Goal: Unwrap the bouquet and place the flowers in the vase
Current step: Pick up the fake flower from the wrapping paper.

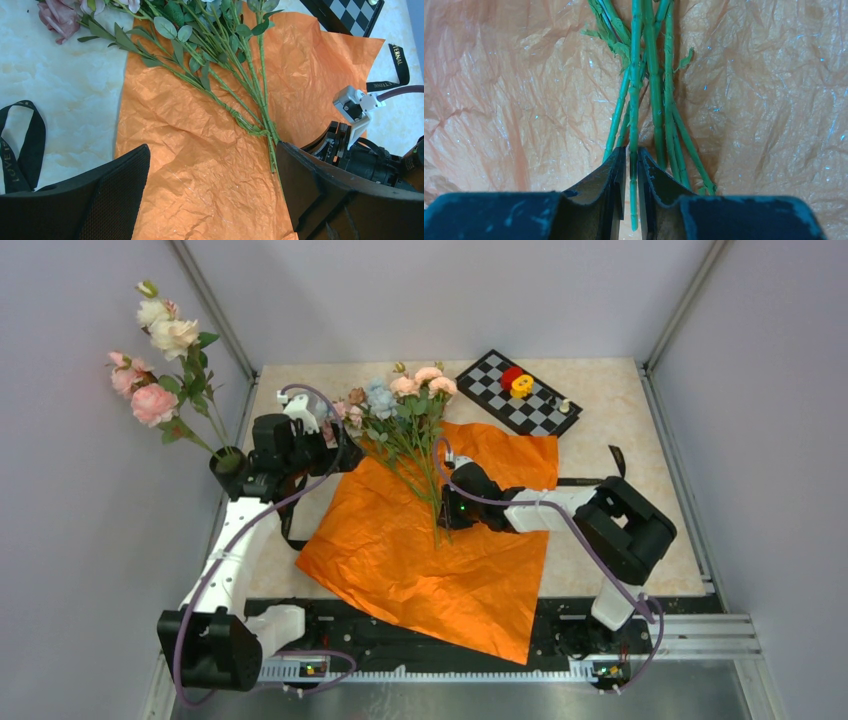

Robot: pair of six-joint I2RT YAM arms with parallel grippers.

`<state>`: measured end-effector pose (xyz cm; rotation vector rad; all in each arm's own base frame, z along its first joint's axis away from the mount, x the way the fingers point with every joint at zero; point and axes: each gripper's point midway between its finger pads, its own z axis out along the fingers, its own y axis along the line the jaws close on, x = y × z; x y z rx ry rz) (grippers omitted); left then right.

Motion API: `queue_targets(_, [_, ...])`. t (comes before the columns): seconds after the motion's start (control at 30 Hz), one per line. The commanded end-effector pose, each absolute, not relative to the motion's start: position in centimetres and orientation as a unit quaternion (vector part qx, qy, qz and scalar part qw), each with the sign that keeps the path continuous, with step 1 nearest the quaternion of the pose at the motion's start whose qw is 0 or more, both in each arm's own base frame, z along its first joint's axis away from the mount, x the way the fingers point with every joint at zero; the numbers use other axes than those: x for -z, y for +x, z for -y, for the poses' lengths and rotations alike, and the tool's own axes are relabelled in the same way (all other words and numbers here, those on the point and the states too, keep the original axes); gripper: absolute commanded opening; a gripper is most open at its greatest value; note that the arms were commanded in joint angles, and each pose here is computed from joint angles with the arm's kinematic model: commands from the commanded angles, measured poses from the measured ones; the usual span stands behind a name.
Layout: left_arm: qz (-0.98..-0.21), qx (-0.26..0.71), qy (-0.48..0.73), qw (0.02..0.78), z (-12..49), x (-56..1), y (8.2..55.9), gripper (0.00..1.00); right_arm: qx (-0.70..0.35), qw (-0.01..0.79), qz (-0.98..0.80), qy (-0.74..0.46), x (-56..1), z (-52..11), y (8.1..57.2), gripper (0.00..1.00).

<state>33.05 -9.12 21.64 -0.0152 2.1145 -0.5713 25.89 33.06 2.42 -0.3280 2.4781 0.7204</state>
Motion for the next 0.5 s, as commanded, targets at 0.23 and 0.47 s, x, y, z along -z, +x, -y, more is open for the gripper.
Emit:
queue_targets(0.23, [-0.851, 0.235, 0.004, 0.47, 9.3, -22.4, 33.5, 0.99, -0.269, 0.3, -0.908, -0.115, -3.5, -33.6, 27.1, 0.0])
queue_targets(0.47, [-0.851, 0.233, 0.003, 0.471, 9.2, -22.4, 33.4, 0.99, -0.296, 0.34, -0.886, -0.108, -6.3, -33.6, 27.4, 0.0])
